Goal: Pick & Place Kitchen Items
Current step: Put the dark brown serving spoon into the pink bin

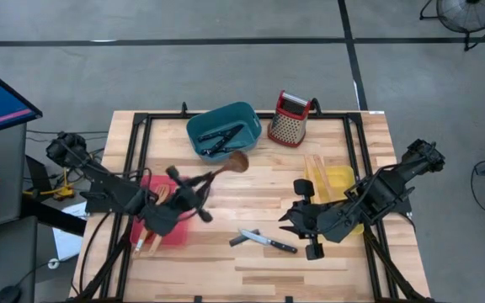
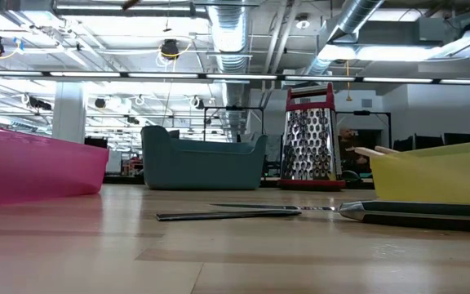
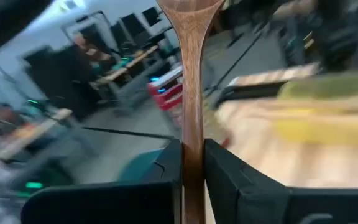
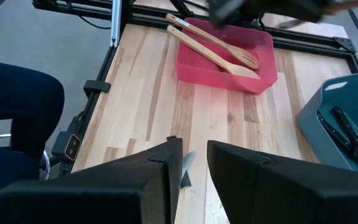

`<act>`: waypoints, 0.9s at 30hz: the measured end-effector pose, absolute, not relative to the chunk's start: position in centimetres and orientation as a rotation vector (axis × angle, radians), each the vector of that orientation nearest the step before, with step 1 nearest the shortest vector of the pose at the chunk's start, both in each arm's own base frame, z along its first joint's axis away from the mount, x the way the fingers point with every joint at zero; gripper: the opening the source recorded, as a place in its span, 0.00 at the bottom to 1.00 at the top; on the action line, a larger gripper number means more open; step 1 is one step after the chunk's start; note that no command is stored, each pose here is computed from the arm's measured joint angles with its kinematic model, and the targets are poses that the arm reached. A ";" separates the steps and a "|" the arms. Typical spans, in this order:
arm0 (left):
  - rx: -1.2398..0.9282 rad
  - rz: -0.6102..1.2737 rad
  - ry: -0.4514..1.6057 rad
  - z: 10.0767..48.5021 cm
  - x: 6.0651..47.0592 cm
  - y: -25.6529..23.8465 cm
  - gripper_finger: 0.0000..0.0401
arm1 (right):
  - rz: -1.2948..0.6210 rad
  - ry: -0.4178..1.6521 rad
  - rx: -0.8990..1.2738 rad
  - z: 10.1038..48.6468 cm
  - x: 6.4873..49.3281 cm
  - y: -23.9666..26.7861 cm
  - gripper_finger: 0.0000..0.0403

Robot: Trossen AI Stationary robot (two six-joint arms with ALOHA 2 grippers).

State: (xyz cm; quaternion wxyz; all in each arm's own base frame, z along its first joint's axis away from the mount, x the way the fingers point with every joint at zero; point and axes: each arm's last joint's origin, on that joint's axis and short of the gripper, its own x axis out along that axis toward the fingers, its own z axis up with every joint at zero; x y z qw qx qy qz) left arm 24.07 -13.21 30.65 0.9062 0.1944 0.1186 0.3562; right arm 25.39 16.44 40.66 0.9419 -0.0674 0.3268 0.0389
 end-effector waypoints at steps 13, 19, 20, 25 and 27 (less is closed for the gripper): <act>-0.135 0.507 0.033 35.1 19.5 -13.0 0.03 | 0.080 0.666 -0.137 40.7 25.4 16.4 0.22; -0.371 0.166 0.077 37.5 16.3 -9.4 0.02 | 0.078 0.666 -0.136 40.7 25.4 16.4 0.22; -0.427 0.139 0.082 37.8 15.6 -8.7 0.02 | 0.076 0.667 -0.136 40.7 25.5 16.3 0.22; -0.765 0.163 0.200 37.9 12.4 -5.9 0.02 | 0.063 0.667 -0.131 40.7 25.7 16.0 0.22; -0.882 0.211 0.263 37.2 11.3 -5.2 0.02 | 0.059 0.668 -0.130 40.7 25.7 15.9 0.22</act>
